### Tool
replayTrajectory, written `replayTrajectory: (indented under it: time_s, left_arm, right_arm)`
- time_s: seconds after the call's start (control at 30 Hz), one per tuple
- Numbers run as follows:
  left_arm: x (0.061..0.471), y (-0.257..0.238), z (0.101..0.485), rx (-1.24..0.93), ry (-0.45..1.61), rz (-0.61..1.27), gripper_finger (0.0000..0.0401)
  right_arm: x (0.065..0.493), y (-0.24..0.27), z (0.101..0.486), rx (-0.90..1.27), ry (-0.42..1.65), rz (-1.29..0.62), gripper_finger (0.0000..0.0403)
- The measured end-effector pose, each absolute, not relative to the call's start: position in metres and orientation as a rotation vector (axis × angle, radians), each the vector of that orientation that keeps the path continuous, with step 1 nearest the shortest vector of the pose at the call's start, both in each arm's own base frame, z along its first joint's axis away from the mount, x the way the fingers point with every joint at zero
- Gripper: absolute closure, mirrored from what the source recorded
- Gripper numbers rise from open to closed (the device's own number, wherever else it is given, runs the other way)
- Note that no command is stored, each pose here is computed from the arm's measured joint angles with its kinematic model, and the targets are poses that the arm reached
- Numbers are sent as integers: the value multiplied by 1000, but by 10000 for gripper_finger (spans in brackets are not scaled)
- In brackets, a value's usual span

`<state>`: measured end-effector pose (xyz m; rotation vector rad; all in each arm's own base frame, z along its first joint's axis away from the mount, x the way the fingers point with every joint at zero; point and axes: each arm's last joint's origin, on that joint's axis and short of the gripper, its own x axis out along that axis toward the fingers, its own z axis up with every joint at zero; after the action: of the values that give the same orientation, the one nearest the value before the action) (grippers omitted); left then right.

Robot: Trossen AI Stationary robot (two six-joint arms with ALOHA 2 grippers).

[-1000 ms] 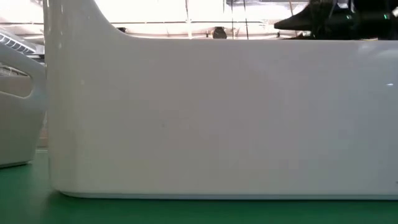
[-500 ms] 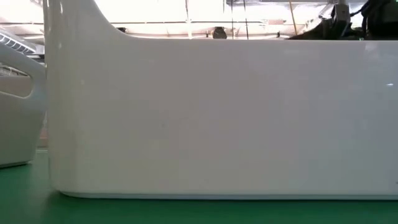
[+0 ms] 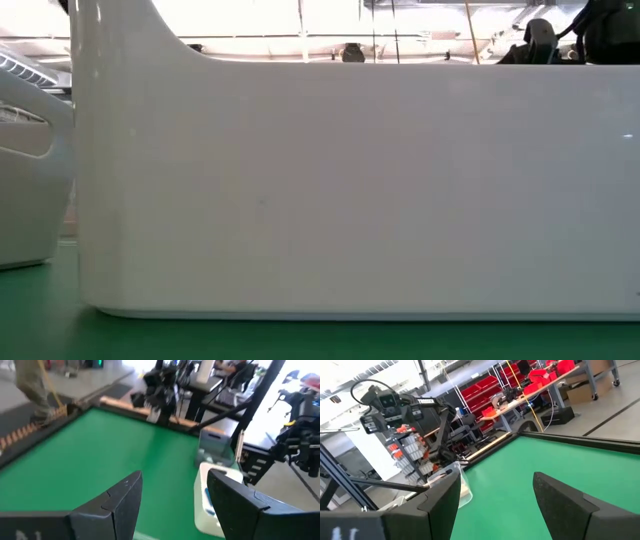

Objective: Sort & place blocks by color
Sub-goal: Return to Home Position

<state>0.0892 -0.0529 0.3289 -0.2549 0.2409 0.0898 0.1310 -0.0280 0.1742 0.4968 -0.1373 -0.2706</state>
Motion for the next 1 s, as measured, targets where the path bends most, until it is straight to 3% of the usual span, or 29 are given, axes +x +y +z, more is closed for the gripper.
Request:
replayTrajectory:
  time_s: [0.37,0.6,1.0]
  left_arm:
    - [92,-54,316,-351,284,157,176]
    - [116,-83,282,-362,216,-152,176]
    - [118,-70,226,-362,90,-131,176]
  right_arm:
    - [131,-28,174,505,-138,-269,163]
    - [131,-28,174,505,-138,-269,163]
    - [131,-28,174,505,-139,-269,163]
